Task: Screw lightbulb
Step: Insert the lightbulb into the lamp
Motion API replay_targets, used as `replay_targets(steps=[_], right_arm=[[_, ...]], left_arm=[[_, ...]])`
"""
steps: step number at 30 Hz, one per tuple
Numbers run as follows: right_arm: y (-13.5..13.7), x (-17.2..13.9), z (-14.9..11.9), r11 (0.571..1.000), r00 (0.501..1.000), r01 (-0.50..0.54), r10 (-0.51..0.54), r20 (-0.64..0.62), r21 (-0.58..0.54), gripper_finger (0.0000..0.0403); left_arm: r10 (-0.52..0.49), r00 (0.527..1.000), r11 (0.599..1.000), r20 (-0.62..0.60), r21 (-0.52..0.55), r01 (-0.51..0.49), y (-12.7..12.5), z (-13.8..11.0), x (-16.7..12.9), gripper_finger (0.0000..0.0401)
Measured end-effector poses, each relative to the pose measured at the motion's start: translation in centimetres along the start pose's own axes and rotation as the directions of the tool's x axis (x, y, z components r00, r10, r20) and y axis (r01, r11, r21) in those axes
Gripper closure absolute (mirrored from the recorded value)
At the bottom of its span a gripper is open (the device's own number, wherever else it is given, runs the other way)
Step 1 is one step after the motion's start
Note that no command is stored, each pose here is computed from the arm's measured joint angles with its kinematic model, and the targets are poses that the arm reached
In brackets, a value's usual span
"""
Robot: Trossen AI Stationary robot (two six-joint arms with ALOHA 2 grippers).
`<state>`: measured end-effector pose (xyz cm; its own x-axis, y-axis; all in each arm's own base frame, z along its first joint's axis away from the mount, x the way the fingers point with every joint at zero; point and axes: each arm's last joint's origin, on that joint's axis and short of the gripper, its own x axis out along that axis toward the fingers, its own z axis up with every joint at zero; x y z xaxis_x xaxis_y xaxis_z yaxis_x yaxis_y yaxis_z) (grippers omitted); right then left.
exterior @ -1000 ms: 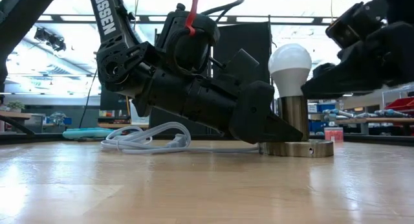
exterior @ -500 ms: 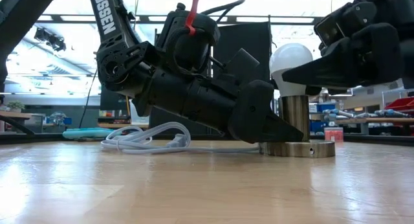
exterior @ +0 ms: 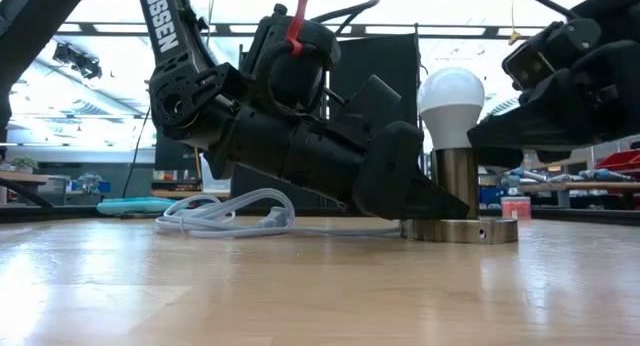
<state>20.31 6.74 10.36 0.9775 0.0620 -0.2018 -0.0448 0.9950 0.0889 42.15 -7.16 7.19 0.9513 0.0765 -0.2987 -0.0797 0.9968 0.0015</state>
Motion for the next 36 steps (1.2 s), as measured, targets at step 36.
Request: replay_targets(steps=[36], right_arm=[[2.3, -1.2, -0.1, 0.989, 0.990, 0.137, -0.134, 0.053, -0.058, 0.0094]], left_arm=[[0.020, 1.000, 1.000, -0.017, -0.011, -0.020, 0.1, -0.2, 0.0, 0.0208]])
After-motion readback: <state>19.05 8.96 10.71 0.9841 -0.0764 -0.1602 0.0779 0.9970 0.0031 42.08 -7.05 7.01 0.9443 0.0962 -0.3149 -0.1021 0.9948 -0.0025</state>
